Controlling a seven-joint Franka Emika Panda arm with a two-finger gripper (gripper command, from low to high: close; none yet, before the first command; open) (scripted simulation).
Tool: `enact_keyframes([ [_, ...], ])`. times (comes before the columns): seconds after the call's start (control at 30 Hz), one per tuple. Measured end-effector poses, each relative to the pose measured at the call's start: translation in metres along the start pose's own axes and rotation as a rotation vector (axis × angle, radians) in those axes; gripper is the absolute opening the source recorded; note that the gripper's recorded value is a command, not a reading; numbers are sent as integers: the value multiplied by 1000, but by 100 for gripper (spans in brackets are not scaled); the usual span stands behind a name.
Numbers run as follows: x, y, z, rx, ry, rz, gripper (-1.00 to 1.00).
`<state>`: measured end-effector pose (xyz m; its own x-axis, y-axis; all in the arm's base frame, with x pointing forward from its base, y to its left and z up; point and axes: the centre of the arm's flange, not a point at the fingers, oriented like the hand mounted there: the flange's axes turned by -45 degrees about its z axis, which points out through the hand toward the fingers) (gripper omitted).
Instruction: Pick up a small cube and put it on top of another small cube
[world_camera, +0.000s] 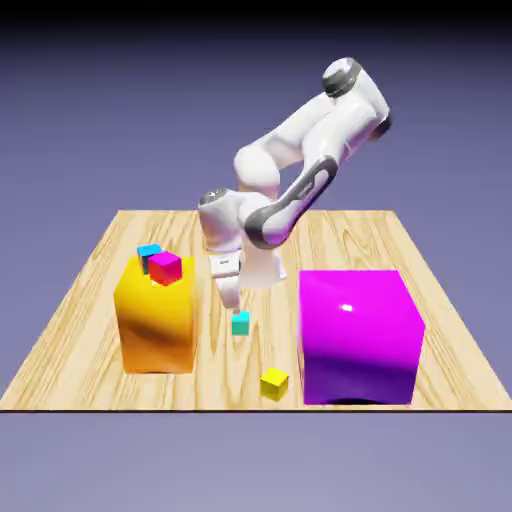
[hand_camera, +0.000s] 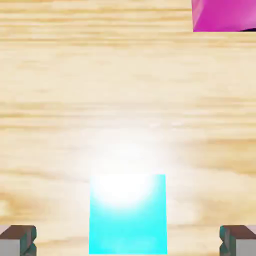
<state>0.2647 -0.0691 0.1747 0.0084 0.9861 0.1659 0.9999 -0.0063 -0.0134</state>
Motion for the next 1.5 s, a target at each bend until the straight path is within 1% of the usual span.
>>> enact_keyframes([
  [0.2,-7,-3,33,17,-5,6,0],
  [0.43,3,2,57,-11,8,-7,0],
  [0.47,3,2,57,-12,9,-7,-100],
  [0.7,-6,-3,42,17,-2,3,-100],
  [1.03,5,1,-12,-9,7,-6,-100],
  [1.07,-1,0,-13,2,10,43,-100],
  [1.1,-6,0,-12,23,21,94,-100],
  [1.3,11,-3,22,290,205,276,-100],
  [1.5,34,6,31,516,340,388,-100],
])
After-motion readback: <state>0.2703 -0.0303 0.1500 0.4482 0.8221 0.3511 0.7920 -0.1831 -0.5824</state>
